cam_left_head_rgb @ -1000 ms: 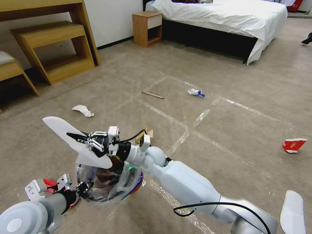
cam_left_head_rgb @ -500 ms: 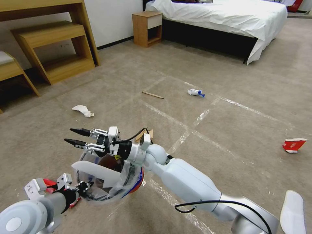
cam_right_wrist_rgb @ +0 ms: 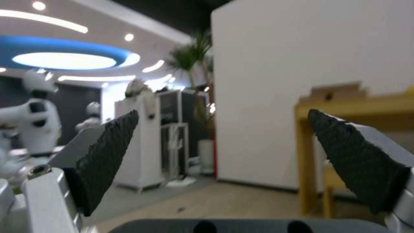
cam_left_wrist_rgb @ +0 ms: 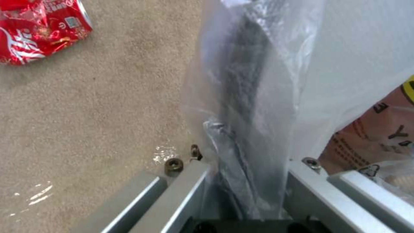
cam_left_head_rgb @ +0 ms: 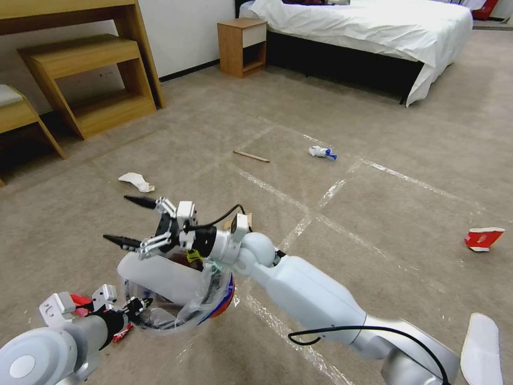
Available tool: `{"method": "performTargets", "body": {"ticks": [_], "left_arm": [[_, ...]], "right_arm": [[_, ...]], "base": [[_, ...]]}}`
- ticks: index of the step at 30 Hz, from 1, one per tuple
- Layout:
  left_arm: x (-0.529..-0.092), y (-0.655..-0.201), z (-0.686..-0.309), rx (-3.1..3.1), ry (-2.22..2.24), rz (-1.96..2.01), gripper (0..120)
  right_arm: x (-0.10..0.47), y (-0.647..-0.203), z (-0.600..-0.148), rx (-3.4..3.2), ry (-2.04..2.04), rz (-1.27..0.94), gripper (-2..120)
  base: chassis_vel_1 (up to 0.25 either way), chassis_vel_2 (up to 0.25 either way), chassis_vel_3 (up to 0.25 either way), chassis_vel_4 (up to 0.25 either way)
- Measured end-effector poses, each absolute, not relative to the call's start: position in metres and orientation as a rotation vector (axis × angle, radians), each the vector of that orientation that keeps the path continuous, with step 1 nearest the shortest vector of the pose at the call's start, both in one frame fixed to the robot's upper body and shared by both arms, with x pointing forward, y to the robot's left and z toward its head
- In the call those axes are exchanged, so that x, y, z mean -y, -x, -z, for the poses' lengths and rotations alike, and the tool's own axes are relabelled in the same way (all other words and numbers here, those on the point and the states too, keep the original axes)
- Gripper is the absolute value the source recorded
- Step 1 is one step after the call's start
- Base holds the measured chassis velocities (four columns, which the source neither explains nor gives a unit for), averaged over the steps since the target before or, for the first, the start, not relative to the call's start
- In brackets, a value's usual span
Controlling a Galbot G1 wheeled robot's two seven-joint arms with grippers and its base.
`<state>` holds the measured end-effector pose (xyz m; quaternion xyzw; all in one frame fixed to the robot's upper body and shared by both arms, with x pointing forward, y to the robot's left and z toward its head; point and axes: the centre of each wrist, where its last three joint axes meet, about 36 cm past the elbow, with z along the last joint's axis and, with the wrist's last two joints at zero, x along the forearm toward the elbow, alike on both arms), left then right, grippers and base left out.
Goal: Pick up the trash bin and place the garbage on the floor into it.
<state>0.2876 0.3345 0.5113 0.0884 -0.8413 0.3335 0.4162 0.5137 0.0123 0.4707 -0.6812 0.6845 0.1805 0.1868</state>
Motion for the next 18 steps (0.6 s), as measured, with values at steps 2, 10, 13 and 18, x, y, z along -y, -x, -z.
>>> {"method": "performTargets", "body": {"ticks": [2, 10, 13, 18], "left_arm": [[-0.336, -0.288, -0.513, 2.117, -0.224, -0.831, 0], [-0.338, -0.290, -0.515, 2.129, -0.234, -0.822, 0], [-0.338, -0.290, -0.515, 2.136, -0.245, -0.816, 0], [-0.337, -0.287, -0.514, 2.144, -0.251, -0.814, 0]], "right_arm": [[0.014, -0.525, -0.505, -1.941, 1.796, -0.497, 100], [0.107, -0.545, -0.543, -2.078, 1.488, -0.405, 100], [0.179, -0.545, -0.542, -2.202, 1.306, -0.290, 100], [0.239, -0.530, -0.535, -2.308, 1.141, -0.191, 100]], "base": [[0.000, 0.000, 0.000, 0.000], [0.000, 0.000, 0.000, 0.000], [0.000, 0.000, 0.000, 0.000], [0.000, 0.000, 0.000, 0.000]]}}
